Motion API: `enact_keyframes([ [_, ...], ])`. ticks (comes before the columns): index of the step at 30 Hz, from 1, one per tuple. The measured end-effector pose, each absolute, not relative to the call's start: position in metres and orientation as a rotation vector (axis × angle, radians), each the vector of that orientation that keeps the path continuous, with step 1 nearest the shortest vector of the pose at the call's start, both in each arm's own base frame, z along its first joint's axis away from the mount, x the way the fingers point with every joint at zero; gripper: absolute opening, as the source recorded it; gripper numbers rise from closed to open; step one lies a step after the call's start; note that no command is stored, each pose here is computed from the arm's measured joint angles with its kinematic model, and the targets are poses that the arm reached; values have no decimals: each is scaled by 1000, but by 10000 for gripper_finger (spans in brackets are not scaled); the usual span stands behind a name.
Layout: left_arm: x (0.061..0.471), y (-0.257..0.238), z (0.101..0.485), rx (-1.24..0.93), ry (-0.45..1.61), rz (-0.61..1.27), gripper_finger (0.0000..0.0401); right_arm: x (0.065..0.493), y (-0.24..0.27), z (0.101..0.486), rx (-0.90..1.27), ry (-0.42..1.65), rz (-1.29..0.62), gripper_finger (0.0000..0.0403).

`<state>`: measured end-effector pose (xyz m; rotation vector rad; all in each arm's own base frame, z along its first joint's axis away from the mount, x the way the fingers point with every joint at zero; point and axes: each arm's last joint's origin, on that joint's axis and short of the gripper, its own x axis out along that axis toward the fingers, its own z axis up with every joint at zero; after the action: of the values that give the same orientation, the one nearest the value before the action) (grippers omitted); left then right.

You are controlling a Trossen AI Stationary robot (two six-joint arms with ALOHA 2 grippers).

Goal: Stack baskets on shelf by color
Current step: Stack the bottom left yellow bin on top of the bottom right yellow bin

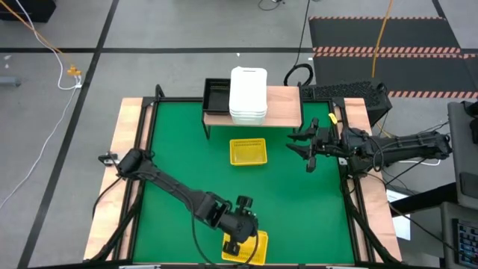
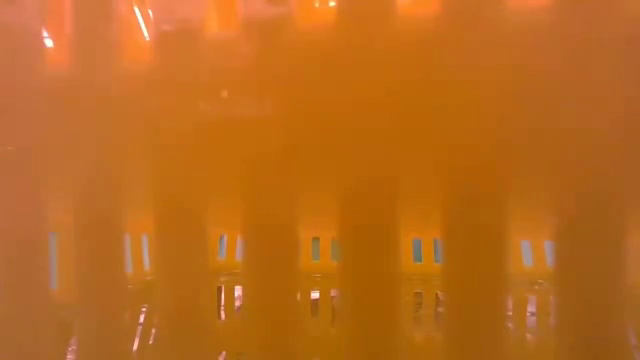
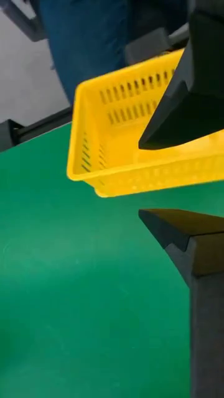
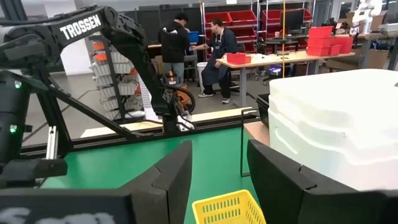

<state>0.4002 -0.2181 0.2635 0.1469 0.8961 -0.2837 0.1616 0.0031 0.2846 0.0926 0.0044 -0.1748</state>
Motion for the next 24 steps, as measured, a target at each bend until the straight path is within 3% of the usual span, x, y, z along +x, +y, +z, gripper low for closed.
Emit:
enact_keyframes([
  [11, 407, -227, 232, 111, 959, -213, 160, 162, 3, 283, 109, 15, -171, 148],
  [13, 407, -227, 232, 75, 964, -197, 134, 162, 3, 283, 121, 16, -172, 148],
  [18, 409, -221, 240, 17, 956, -204, 19, 162, 3, 283, 144, 17, -170, 148],
  [24, 418, -203, 241, -82, 996, -274, 12, 162, 8, 283, 138, 20, -145, 148],
])
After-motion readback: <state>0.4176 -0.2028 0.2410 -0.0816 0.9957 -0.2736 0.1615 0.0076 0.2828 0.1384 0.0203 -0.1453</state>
